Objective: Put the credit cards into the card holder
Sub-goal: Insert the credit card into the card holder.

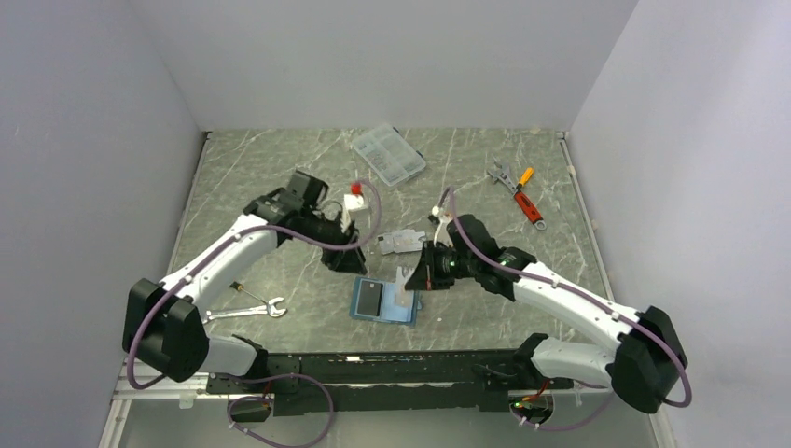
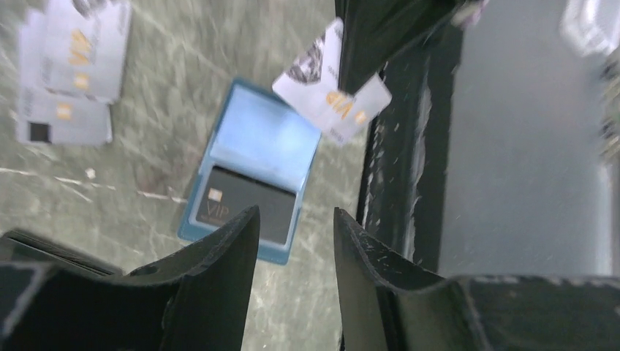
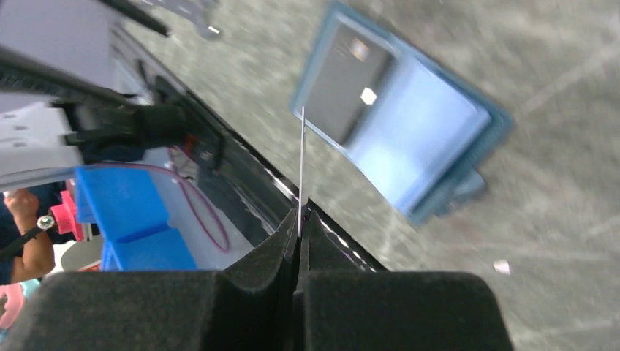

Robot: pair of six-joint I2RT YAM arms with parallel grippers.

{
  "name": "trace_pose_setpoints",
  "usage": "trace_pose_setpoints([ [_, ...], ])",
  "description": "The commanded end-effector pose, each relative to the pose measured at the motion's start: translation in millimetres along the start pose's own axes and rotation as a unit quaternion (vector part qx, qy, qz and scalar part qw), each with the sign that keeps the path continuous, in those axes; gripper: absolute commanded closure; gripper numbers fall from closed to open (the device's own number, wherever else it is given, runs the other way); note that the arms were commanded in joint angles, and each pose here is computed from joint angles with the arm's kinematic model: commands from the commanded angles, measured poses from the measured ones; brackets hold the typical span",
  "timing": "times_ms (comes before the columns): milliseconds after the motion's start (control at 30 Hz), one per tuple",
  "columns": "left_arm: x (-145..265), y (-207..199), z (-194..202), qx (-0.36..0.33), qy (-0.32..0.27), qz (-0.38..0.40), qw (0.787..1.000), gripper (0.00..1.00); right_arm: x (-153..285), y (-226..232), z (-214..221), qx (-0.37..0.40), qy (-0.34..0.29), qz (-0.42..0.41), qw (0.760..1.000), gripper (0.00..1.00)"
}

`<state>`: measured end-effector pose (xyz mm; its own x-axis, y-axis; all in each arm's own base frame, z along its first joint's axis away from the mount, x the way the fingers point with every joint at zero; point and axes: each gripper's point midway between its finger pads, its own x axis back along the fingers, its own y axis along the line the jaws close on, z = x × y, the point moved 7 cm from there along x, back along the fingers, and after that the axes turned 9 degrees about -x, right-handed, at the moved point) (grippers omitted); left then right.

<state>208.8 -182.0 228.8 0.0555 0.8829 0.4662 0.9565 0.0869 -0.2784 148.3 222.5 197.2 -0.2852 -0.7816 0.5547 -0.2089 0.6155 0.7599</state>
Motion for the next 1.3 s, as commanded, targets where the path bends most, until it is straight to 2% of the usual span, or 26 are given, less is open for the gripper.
trace_pose_setpoints([
  [0, -26, 5, 34, -0.082, 0.101, -0.033, 0.991, 0.54, -7, -32, 25, -0.056, 0.058, 0.070, 0.994, 1.00],
  [200, -62, 5, 59, -0.146, 0.191, -0.041, 0.970, 0.58, -14, -50, 33, -0.076, 0.072, 0.113, 0.988, 1.00],
  [533, -86, 20, 94, -0.193, 0.287, -0.084, 0.935, 0.64, -29, -67, 30, -0.105, 0.034, 0.137, 0.984, 1.00],
  [833, -91, 20, 108, -0.218, 0.317, -0.090, 0.919, 0.66, -31, -73, 27, -0.108, 0.012, 0.150, 0.983, 1.00],
  [1267, -92, 17, 110, -0.230, 0.330, -0.089, 0.911, 0.68, -33, -75, 24, -0.137, -0.001, 0.099, 0.986, 1.00],
])
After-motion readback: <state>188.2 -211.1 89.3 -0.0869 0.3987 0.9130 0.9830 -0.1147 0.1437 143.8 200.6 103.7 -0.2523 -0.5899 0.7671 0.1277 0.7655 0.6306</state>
